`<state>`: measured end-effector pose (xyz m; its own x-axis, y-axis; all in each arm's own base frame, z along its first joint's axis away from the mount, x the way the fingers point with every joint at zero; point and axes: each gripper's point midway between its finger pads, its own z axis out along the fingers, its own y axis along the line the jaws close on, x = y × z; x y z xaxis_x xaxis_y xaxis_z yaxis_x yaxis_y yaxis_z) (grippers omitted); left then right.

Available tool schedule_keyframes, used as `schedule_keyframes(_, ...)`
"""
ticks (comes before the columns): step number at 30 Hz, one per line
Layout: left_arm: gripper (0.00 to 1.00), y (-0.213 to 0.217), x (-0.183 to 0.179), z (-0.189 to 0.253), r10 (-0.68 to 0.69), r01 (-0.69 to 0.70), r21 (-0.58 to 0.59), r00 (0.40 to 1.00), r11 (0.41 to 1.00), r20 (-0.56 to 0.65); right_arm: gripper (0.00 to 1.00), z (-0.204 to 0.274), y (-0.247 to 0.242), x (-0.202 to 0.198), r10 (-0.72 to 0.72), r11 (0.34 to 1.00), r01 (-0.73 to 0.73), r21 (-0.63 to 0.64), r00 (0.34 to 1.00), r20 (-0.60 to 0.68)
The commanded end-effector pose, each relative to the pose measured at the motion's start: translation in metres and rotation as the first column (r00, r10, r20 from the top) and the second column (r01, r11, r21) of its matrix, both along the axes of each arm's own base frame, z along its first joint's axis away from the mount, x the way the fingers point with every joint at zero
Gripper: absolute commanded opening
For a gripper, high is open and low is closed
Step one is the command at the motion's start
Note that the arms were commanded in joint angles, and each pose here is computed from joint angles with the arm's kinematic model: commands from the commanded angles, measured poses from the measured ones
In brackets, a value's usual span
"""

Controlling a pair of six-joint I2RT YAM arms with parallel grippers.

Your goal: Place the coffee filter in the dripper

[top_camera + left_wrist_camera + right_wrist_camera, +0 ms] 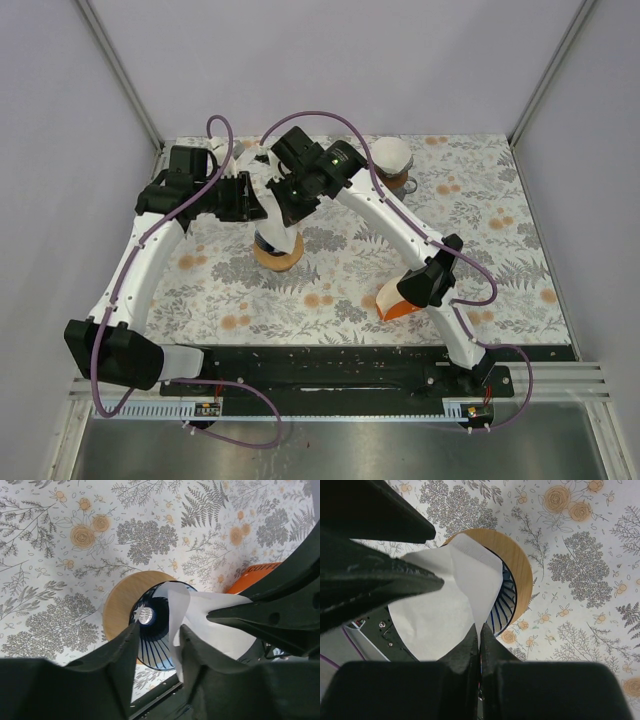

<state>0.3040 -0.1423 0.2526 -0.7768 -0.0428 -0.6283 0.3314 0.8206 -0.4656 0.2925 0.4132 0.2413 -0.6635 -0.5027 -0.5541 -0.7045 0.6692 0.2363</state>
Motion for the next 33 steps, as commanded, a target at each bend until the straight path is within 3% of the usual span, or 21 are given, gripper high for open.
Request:
schedule_keyframes(1, 0.33, 0.003, 0.009, 0.006, 0.008, -0.009, 0.016, 0.998, 1.0, 0.057, 0.04, 0.024, 0.006, 0.002, 0.003, 0.999, -0.007, 0.053, 0.997, 0.072)
schedule_keyframes(9, 0.01, 0.013, 0.001, 0.008, 0.001, -0.005, 0.084, 0.999, 0.996, 0.044, 0.05, 0.029, 0.003, 0.008, 0.011, 0.998, -0.017, 0.062, 0.995, 0.095)
schedule_keyframes(14, 0.0, 0.024, -0.007, 0.011, -0.013, 0.01, 0.156, 1.0, 0.988, 0.022, 0.0, 0.036, 0.002, 0.017, -0.018, 0.997, 0.008, 0.083, 0.993, 0.12)
schedule_keyframes(19, 0.0, 0.021, -0.015, 0.014, -0.031, 0.029, 0.146, 0.999, 0.989, 0.012, 0.0, 0.047, 0.016, 0.011, 0.027, 0.987, -0.046, 0.156, 0.992, 0.126)
schedule_keyframes(25, 0.0, 0.014, -0.018, -0.006, -0.018, 0.024, 0.093, 0.998, 0.995, -0.065, 0.4, 0.049, 0.012, 0.016, 0.037, 0.989, -0.062, 0.132, 0.982, 0.184)
schedule_keyframes(28, 0.0, 0.01, -0.015, -0.004, -0.01, 0.016, 0.073, 0.997, 0.997, -0.078, 0.5, 0.068, 0.013, 0.013, 0.06, 0.98, -0.101, 0.173, 0.972, 0.228)
schedule_keyframes(33, 0.0, 0.009, -0.012, -0.008, 0.002, 0.005, 0.066, 0.995, 0.998, -0.102, 0.53, 0.109, 0.006, 0.014, 0.038, 0.964, -0.126, 0.236, 0.939, 0.343)
